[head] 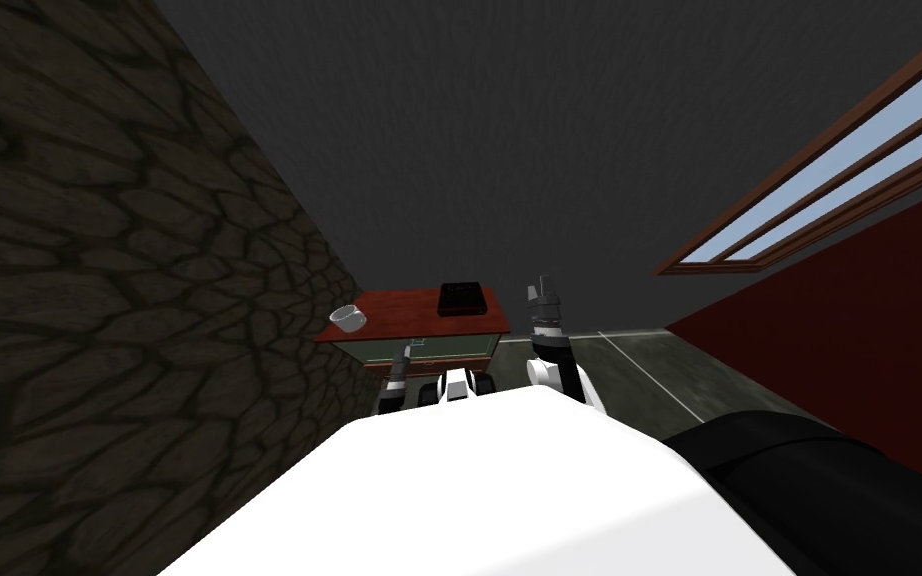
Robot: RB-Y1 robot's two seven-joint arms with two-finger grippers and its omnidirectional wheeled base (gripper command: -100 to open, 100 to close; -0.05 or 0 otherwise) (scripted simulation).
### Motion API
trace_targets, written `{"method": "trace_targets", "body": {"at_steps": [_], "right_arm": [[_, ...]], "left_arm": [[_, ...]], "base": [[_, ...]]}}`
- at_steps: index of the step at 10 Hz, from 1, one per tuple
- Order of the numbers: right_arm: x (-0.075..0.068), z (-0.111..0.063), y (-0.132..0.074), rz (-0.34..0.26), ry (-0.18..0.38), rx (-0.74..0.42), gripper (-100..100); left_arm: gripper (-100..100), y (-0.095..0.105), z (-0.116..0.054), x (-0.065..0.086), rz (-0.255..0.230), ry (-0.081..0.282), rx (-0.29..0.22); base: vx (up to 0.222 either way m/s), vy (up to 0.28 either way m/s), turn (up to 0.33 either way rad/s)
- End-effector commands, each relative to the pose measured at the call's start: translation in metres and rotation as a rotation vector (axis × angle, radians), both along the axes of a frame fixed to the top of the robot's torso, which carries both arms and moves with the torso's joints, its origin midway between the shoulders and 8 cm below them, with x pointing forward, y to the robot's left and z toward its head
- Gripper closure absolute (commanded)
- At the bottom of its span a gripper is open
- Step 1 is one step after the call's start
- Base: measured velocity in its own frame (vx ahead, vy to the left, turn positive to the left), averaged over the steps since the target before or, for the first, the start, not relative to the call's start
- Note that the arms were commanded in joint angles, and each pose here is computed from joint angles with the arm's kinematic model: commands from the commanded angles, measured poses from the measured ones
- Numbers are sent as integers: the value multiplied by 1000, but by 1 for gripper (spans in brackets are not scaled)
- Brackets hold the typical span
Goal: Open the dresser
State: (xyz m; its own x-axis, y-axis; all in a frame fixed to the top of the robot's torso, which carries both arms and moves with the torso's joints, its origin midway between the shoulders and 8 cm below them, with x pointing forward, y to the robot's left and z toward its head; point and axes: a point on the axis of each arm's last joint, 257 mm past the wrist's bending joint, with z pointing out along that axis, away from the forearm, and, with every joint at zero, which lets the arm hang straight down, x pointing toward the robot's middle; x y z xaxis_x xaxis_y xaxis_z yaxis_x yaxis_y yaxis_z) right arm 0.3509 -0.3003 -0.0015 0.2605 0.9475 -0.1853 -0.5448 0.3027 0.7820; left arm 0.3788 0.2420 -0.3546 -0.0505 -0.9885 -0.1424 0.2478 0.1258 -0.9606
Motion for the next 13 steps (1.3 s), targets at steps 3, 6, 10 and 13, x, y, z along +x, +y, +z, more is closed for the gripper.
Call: {"method": "trace_targets", "body": {"at_steps": [3,6,10,13], "right_arm": [[0,0,0,0,0,0,0],[0,0,0,0,0,0,0],[0,0,0,0,0,0,0],[0,0,0,0,0,0,0]], "left_arm": [[-100,-13,-19,-10,-2,33,-26],[-100,-37,-29,-16,-3,50,-75],[-100,-34,-20,8,-6,47,-66],[-100,-35,-15,23,-9,47,-66]], "base": [[-1,-21,-11],[-1,-16,-13],[-7,-5,7],[-15,-4,12]]}}
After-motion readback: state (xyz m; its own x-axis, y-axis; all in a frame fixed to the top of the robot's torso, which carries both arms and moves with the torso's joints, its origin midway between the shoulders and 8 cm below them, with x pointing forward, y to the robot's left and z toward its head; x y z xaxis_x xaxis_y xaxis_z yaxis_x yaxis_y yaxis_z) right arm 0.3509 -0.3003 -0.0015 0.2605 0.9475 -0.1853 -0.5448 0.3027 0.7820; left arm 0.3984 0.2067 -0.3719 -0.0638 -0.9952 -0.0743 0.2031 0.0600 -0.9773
